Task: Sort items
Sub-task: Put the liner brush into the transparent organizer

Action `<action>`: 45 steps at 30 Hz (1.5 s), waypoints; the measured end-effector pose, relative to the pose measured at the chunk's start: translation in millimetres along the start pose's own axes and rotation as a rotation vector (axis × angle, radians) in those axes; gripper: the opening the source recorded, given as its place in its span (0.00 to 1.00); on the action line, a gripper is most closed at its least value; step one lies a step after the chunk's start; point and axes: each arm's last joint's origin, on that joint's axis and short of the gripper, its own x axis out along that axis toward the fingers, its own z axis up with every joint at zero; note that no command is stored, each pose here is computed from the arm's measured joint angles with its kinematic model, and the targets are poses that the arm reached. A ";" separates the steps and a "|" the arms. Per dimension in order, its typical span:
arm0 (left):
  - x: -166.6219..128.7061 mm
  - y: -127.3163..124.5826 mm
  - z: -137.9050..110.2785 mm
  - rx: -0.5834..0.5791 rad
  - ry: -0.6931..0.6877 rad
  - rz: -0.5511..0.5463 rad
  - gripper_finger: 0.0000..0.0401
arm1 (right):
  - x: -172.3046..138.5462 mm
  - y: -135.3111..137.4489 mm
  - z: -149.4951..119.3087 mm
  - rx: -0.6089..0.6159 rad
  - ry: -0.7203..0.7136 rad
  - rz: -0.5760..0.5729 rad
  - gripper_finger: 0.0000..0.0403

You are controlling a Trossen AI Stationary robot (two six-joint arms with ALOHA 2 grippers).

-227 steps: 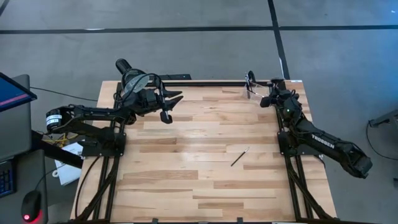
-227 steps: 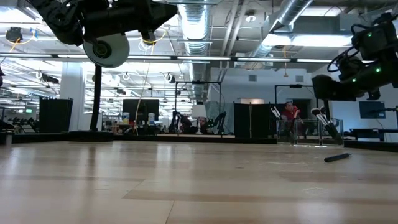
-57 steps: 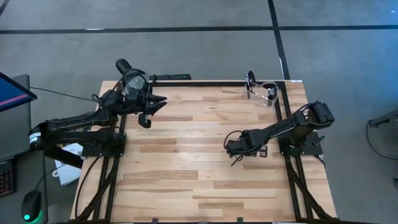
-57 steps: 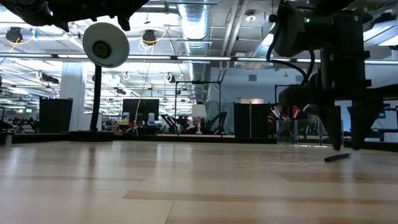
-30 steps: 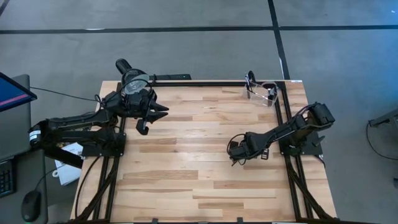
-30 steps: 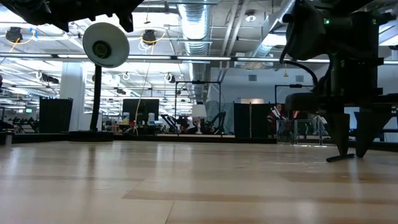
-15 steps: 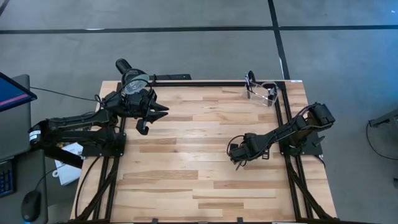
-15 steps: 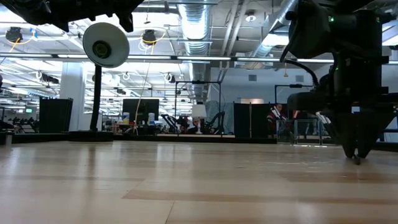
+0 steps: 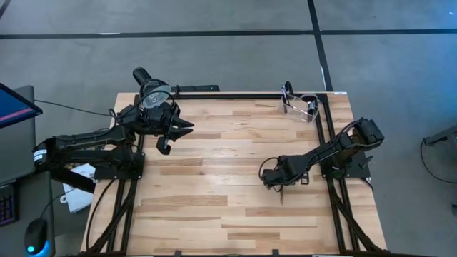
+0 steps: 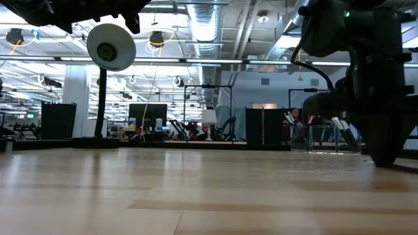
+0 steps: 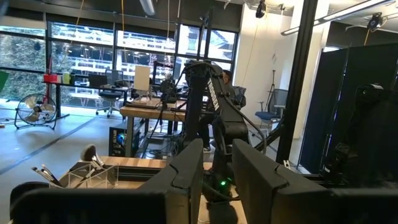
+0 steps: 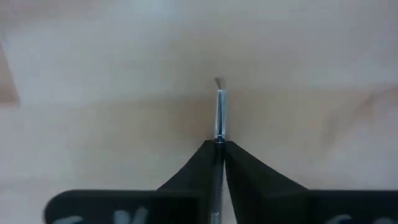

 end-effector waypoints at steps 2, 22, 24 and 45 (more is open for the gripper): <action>0.0 0.0 0.0 0.000 0.000 0.000 0.21 | -0.9 1.4 -1.6 -0.006 0.019 0.007 0.04; 0.0 0.0 0.0 0.000 0.000 0.000 0.21 | -0.6 -12.7 -31.0 -0.109 -0.041 0.021 0.01; 0.0 0.0 0.0 0.000 0.000 0.000 0.21 | -0.5 -15.5 -35.5 -0.119 -0.043 0.017 0.02; -0.1 0.1 0.2 0.030 -0.001 0.000 0.21 | -21.7 -7.9 -50.0 -0.221 -0.636 0.381 0.00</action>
